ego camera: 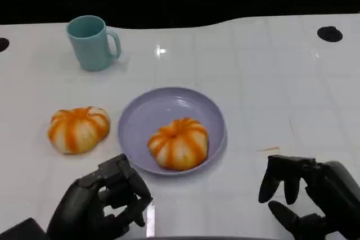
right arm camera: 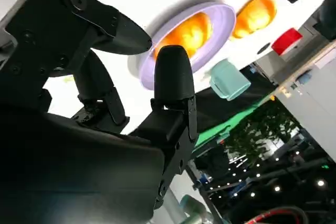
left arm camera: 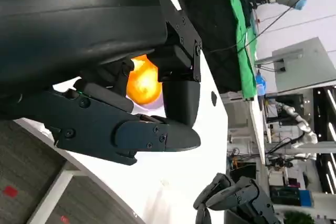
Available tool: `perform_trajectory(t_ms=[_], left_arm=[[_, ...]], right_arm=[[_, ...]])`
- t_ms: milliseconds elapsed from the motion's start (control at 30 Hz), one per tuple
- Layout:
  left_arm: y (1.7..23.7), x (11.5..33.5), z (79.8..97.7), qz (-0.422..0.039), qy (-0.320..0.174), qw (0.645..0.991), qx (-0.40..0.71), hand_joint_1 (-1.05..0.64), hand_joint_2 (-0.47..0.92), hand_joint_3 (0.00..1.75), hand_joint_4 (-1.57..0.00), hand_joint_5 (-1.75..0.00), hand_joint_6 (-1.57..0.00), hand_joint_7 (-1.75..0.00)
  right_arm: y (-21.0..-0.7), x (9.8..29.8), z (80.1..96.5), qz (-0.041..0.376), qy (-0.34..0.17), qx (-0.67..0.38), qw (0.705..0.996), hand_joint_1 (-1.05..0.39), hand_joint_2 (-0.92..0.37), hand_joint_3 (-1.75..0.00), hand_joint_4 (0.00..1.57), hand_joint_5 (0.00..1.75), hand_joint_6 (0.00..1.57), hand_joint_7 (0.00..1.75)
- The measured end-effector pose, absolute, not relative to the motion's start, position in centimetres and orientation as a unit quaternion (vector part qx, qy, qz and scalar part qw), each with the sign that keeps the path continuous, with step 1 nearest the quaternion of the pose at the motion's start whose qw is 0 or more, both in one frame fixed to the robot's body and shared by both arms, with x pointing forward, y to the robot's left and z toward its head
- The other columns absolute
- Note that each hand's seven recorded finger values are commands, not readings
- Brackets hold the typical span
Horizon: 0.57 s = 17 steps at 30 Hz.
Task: Grasp the bread from the table and place it into the plate.
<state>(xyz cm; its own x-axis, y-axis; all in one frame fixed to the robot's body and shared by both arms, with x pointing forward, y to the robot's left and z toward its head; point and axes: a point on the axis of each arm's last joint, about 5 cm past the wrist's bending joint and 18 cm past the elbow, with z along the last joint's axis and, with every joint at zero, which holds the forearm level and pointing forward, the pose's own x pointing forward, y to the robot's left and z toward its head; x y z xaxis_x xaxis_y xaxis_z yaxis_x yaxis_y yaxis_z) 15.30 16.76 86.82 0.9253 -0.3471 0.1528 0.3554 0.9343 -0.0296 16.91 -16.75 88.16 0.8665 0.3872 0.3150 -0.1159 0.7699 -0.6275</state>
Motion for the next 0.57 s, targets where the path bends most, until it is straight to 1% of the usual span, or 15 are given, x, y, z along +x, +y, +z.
perform_trajectory(t_ms=[267,567], left_arm=[[16.82,15.48,86.55,-0.177,-0.076,0.981,-0.028,-0.53,0.92,0.27,-0.71,-1.75,-0.62,-1.56],[16.86,15.49,86.41,-0.176,-0.08,0.981,-0.028,-0.53,0.92,0.28,-0.71,-1.75,-0.63,-1.54]], right_arm=[[-16.75,17.02,88.11,0.139,-0.222,-0.311,0.914,-0.04,-0.09,-1.42,0.92,1.75,0.75,1.57],[-16.77,17.0,87.9,0.137,-0.218,-0.316,0.913,-0.07,-0.08,-1.43,0.93,1.75,0.76,1.55]])
